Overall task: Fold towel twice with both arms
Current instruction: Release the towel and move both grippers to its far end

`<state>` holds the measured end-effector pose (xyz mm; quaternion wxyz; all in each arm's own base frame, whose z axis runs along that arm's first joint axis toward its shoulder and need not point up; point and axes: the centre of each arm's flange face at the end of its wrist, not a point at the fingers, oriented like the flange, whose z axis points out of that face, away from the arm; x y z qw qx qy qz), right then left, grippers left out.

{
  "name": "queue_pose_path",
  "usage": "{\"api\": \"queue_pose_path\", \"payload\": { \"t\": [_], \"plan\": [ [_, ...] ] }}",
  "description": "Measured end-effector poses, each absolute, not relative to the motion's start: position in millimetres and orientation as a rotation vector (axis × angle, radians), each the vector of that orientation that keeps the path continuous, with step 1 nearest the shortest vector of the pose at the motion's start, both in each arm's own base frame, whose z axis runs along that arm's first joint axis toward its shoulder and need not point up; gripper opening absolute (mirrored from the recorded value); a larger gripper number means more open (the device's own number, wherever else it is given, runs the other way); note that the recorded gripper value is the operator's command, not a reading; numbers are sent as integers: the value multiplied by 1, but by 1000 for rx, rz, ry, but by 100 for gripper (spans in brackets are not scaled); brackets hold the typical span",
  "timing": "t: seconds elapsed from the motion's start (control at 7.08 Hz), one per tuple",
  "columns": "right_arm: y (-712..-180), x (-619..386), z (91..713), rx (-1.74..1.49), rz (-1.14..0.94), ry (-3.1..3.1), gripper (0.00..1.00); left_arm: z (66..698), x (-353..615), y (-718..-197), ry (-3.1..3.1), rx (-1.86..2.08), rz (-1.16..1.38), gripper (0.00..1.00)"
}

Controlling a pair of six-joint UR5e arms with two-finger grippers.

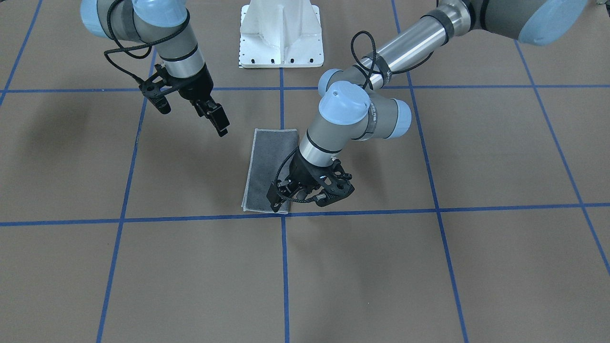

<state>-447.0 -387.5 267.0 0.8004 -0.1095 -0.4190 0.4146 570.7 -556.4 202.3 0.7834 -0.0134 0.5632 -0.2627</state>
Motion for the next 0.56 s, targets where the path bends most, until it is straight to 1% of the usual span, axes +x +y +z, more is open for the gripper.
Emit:
{"api": "queue_pose_path", "payload": {
  "t": [0.14,0.42,0.56],
  "plan": [
    [-399,-435,268,-232,877,-903,100,218,555,-537,1229,-62,-589,99],
    [-412,-424,274,-228,866,-896,100,241,547,-482,1246,-131,-631,100],
    [-414,-423,275,-226,864,-896,100,247,559,-448,1248,-137,-643,98]
  ]
}}
